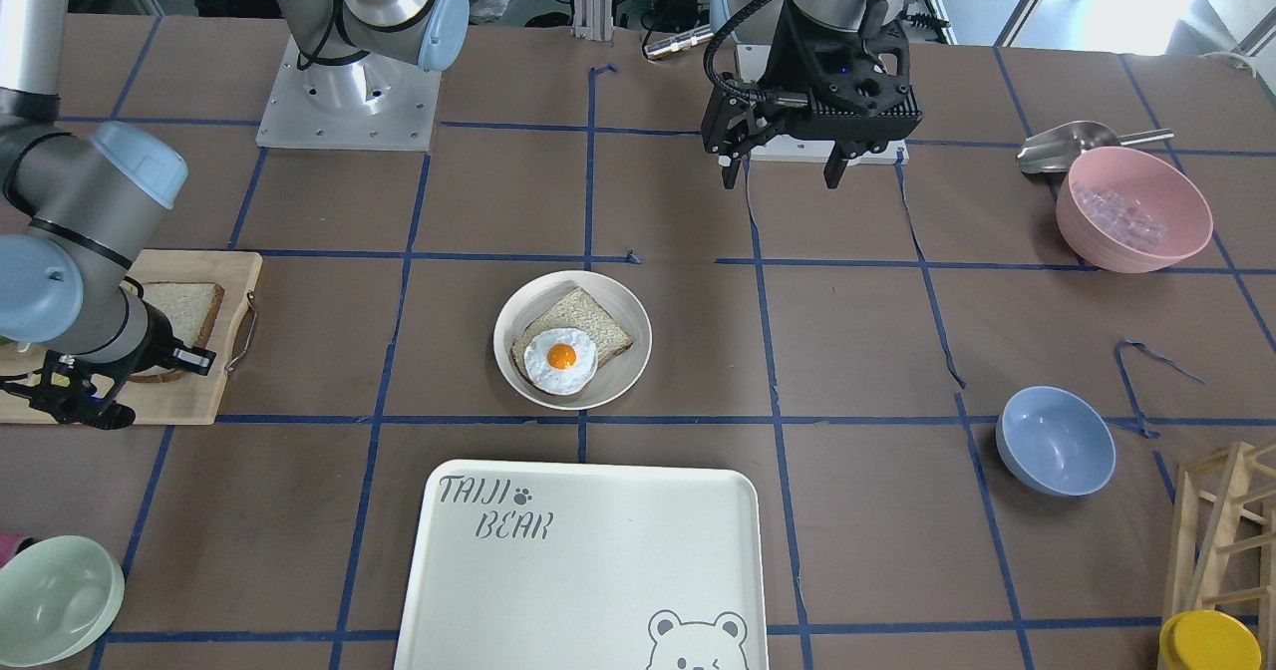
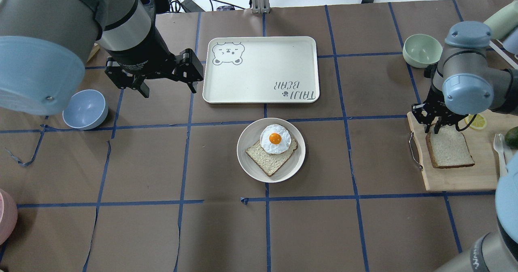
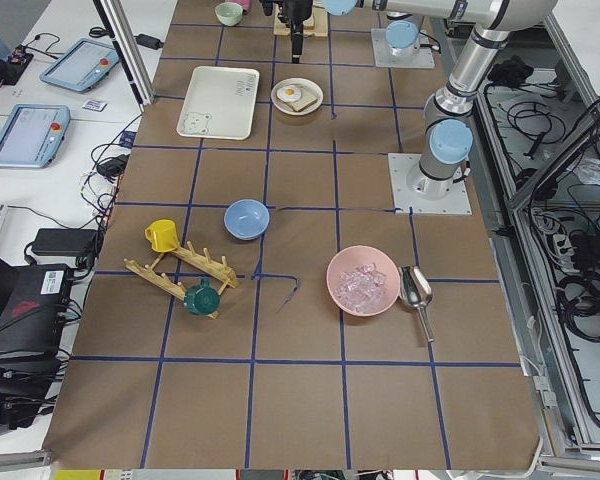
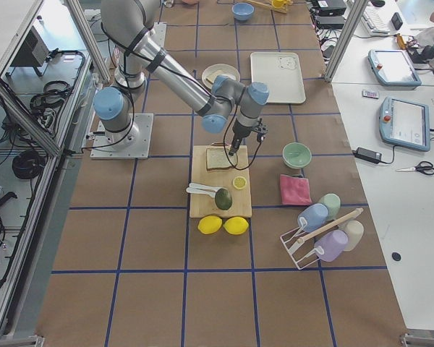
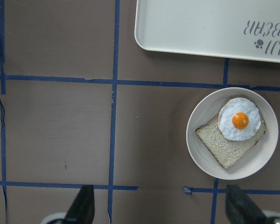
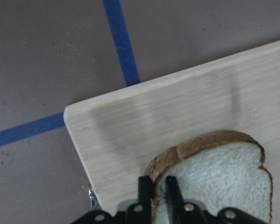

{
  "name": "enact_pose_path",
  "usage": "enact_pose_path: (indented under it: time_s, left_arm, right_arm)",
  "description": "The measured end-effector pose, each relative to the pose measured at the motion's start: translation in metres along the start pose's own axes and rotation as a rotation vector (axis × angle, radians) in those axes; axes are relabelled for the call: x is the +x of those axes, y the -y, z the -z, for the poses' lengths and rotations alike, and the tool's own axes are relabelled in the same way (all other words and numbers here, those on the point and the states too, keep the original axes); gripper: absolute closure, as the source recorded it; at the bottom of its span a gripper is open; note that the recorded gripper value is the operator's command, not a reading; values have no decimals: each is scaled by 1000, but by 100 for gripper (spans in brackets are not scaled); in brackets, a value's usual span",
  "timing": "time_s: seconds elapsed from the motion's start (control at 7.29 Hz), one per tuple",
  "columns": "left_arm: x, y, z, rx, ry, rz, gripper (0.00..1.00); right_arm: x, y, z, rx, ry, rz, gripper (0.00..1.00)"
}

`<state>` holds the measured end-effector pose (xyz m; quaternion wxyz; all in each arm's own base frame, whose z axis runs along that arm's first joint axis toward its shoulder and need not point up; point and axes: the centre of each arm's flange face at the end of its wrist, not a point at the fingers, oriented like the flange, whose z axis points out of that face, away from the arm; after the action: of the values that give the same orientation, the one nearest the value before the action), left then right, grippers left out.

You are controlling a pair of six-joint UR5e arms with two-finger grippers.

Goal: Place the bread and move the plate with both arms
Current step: 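Close the right gripper on the bread slice's edge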

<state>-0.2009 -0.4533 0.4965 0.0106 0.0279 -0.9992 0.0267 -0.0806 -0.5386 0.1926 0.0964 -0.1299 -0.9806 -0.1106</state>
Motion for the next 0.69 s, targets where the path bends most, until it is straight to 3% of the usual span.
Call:
enact_pose_path:
  time_s: [0.69]
  left_arm:
    - [0,0,0,1,0,0,0]
  right_arm:
    - [5,4,21,21,6,-28,100]
